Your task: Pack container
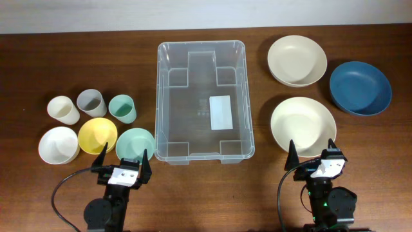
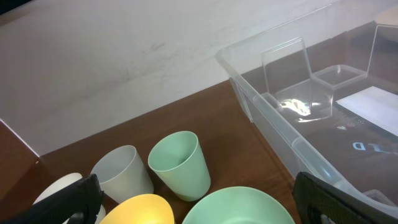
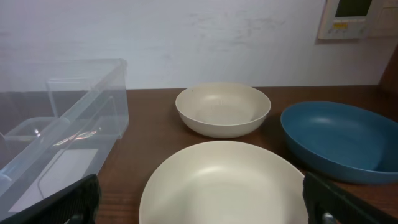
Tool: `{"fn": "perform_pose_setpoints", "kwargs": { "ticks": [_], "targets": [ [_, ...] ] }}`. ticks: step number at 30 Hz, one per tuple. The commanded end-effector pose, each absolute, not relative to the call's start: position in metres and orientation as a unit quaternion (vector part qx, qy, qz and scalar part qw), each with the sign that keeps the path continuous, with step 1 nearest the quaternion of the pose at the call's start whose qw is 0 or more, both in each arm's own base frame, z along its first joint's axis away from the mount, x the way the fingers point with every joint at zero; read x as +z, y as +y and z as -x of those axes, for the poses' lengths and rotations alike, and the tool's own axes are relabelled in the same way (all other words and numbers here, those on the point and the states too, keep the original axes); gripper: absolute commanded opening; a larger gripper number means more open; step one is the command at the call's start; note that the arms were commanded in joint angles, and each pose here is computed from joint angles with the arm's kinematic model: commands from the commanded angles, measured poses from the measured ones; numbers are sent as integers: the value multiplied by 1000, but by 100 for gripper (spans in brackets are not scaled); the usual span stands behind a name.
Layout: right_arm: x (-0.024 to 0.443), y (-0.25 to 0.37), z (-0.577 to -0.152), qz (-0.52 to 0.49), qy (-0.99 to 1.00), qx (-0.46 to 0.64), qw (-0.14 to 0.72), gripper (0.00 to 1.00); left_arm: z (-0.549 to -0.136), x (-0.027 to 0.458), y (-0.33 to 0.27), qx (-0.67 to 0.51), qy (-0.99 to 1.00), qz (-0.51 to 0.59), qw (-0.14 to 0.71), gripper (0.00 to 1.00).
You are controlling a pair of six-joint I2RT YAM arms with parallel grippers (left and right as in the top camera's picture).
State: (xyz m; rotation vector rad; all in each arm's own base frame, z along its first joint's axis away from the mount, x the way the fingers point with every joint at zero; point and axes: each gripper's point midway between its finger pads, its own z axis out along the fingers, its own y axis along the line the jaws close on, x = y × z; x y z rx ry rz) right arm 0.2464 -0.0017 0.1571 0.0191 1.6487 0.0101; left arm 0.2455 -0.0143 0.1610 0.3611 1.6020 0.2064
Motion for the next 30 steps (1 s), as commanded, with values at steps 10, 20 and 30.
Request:
{"fn": "perform_pose_setpoints", "kwargs": {
  "ticks": [10, 20, 30],
  "targets": [
    [156, 0, -246, -2, 734, 6, 680, 99, -245, 160, -15, 88, 712, -160, 678, 100],
    [156, 0, -246, -2, 734, 6, 680, 99, -245, 160, -15, 88, 712, -160, 678, 100],
    [157, 2, -246, 1, 733, 10, 680, 99, -245, 160, -15, 88, 712, -160, 678, 100]
  ]
}}
